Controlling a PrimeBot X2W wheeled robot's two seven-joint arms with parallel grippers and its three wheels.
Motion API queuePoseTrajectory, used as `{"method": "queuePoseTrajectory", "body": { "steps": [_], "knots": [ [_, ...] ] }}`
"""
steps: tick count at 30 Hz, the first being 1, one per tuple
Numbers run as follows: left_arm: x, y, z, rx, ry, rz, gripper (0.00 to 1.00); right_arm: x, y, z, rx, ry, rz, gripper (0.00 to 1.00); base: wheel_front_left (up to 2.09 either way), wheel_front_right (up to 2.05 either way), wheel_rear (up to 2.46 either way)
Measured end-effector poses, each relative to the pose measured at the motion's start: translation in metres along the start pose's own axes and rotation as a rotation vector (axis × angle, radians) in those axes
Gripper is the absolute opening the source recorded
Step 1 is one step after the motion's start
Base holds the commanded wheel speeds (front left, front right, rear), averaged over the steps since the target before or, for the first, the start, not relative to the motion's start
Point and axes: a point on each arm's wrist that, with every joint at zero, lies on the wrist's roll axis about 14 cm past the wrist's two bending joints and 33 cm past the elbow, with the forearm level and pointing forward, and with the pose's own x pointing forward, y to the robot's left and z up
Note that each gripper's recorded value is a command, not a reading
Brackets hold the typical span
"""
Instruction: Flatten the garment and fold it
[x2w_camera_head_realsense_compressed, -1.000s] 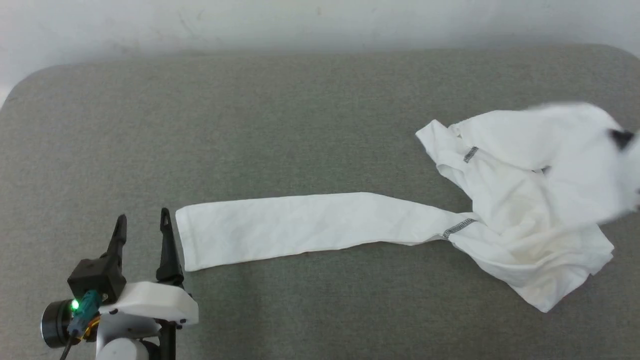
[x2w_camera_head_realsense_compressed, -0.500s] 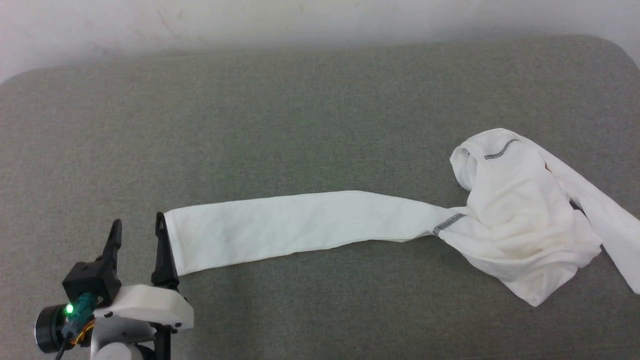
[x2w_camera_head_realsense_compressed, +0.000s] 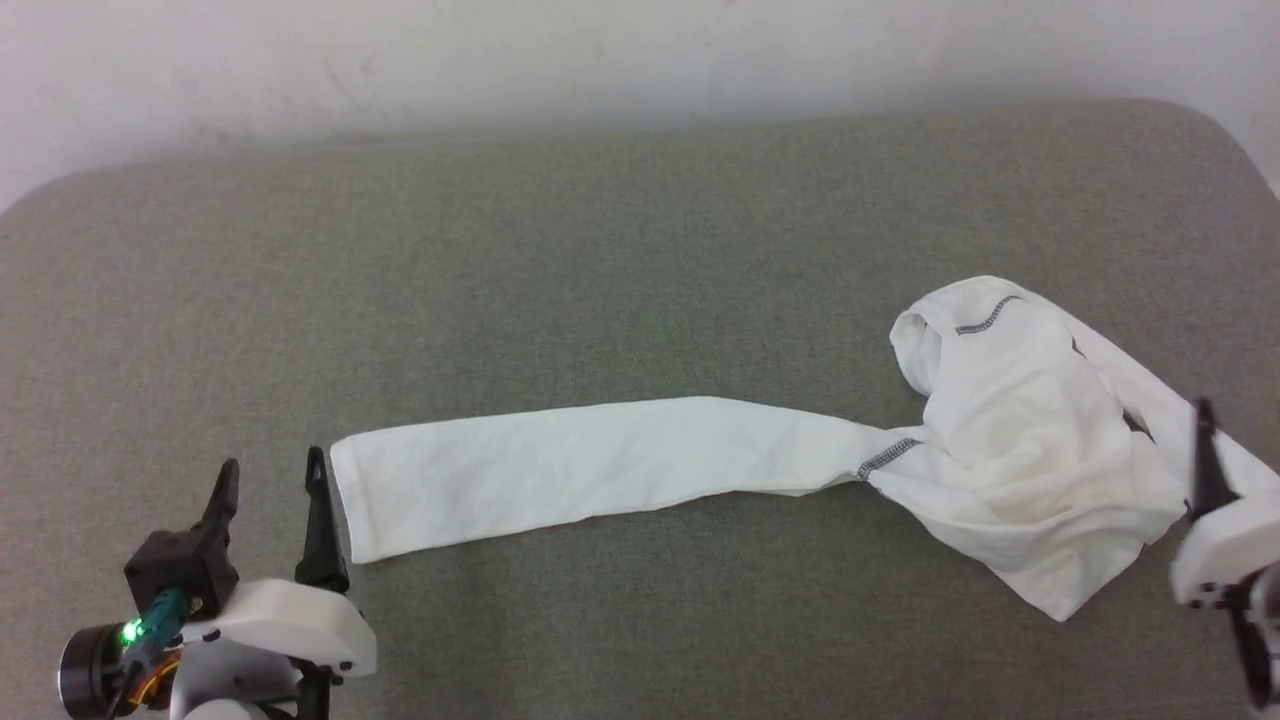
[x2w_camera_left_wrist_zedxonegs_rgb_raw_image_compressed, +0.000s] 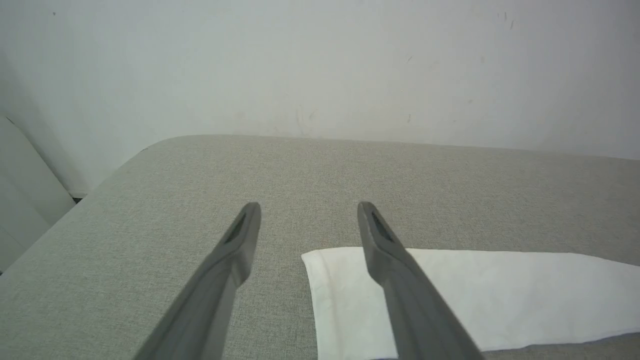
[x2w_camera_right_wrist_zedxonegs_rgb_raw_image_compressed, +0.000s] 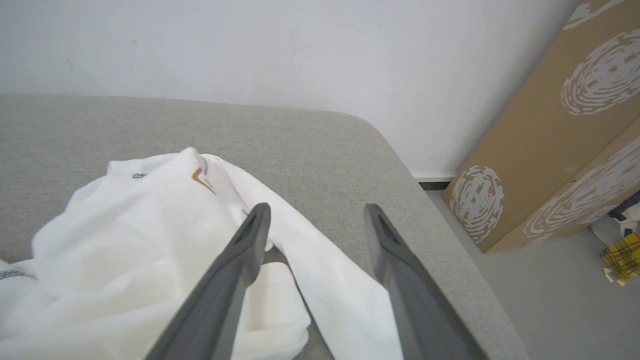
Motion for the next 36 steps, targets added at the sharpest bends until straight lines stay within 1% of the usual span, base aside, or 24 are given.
{"method": "queuePoseTrajectory", "body": {
  "steps": [4,7,10,13,17,23,27,29,32,36],
  "knots": [
    [-0.006,0.003,0.000,0.008,0.008,0.004,1.00,-0.012,0.051,0.023,0.031,-0.081,0.143,1.00,0.00,0.00,0.00],
    [-0.009,0.005,0.001,0.011,0.010,0.005,1.00,-0.025,0.085,0.034,0.065,-0.106,0.235,1.00,0.00,0.00,0.00],
    [-0.012,0.004,0.001,0.015,0.021,0.001,1.00,-0.040,0.108,0.041,0.091,-0.110,0.306,1.00,0.00,0.00,0.00],
    [-0.015,0.000,-0.005,0.024,0.058,-0.017,1.00,-0.054,0.123,0.047,0.122,-0.113,0.356,1.00,0.00,0.00,0.00],
    [-0.011,-0.022,-0.019,0.040,0.151,-0.108,1.00,-0.067,0.137,0.051,0.145,-0.104,0.403,1.00,0.00,0.00,0.00],
    [0.012,-0.083,-0.029,0.084,0.282,-0.324,1.00,-0.072,0.149,0.061,0.156,-0.107,0.439,1.00,0.00,0.00,0.00],
    [0.014,-0.126,-0.048,0.139,0.406,-0.481,1.00,-0.070,0.147,0.061,0.152,-0.101,0.433,1.00,0.00,0.00,0.00],
    [0.010,-0.142,-0.061,0.175,0.474,-0.547,1.00,-0.069,0.145,0.060,0.150,-0.098,0.426,1.00,0.00,0.00,0.00],
    [0.001,-0.156,-0.087,0.239,0.600,-0.624,1.00,-0.066,0.143,0.059,0.147,-0.092,0.417,1.00,0.00,0.00,0.00],
    [-0.012,-0.157,-0.125,0.338,0.779,-0.685,1.00,-0.061,0.141,0.056,0.138,-0.083,0.402,1.00,0.00,0.00,0.00]
  ]
}}
